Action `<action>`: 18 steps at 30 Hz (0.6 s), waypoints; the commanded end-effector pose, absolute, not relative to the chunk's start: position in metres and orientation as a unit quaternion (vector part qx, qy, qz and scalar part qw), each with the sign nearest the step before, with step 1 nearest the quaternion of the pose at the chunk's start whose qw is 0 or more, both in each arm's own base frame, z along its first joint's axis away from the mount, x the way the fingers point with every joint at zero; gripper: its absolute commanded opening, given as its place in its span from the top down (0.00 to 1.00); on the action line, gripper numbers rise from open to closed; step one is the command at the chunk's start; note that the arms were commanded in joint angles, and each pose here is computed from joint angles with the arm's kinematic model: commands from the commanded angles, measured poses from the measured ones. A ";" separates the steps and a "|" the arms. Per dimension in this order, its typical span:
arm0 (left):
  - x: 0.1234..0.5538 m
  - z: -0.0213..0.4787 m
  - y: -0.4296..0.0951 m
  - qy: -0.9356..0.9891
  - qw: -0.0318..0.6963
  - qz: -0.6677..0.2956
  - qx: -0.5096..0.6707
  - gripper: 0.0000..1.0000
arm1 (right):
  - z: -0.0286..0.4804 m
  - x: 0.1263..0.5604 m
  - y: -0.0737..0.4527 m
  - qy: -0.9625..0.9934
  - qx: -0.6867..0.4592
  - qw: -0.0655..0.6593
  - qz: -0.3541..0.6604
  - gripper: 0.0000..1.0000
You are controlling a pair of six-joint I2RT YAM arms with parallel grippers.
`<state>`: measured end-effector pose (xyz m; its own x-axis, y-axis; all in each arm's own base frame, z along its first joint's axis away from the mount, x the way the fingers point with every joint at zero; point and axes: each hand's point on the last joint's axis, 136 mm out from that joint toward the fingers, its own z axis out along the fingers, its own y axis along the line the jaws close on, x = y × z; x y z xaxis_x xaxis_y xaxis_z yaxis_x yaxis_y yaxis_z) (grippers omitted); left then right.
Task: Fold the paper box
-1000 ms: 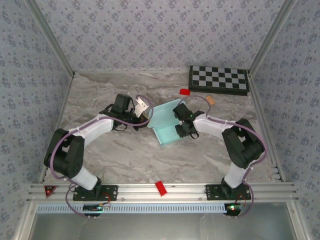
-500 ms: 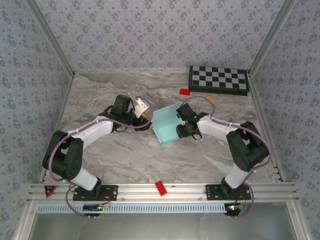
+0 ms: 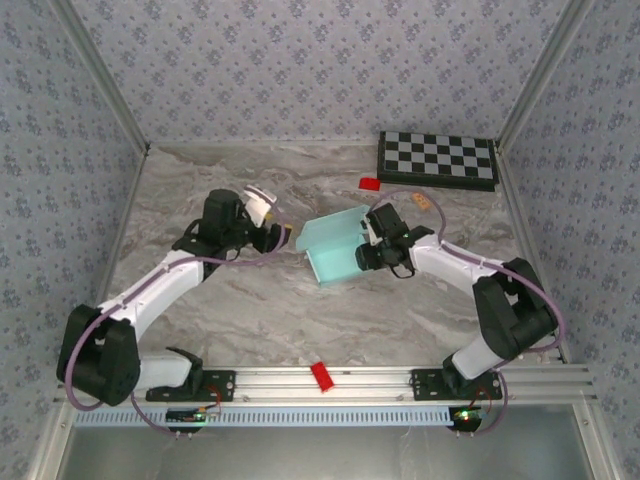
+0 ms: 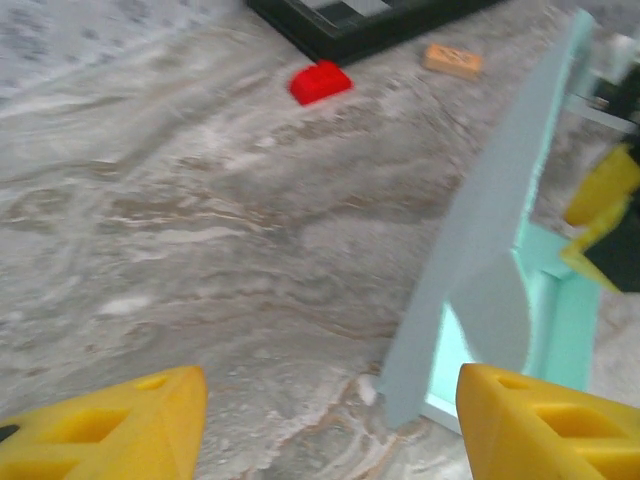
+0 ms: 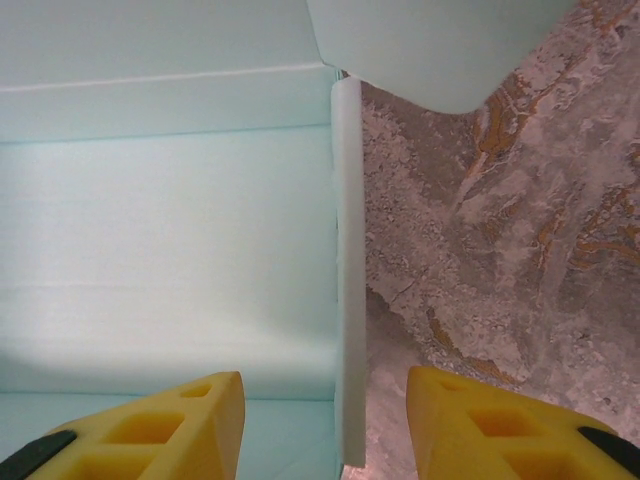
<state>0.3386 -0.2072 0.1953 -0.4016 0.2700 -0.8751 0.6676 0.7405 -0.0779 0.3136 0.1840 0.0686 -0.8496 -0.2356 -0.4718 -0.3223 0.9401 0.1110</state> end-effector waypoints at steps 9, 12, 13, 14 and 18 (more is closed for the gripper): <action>0.379 0.187 -0.092 0.899 0.431 -0.077 -0.005 0.29 | 0.097 0.313 0.162 0.947 -0.096 0.284 0.112 0.52; 0.383 0.169 -0.068 0.920 0.383 -0.068 -0.052 0.29 | 0.100 0.312 0.150 0.947 -0.078 0.290 0.111 0.52; 0.384 0.162 -0.062 0.926 0.366 -0.068 -0.063 0.29 | 0.101 0.312 0.146 0.947 -0.073 0.293 0.111 0.52; 0.386 0.155 -0.056 0.931 0.350 -0.068 -0.074 0.29 | 0.101 0.311 0.142 0.947 -0.068 0.294 0.110 0.52; 0.396 0.128 -0.039 0.946 0.305 -0.065 -0.093 0.34 | 0.103 0.310 0.131 0.947 -0.054 0.297 0.109 0.52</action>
<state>0.4028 -0.0466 0.1482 -0.7336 -0.1735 -0.6571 -0.0831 0.9825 -0.1666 0.3126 0.1377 0.1006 -0.8170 -0.0685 -0.5725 -0.1953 0.9671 0.1630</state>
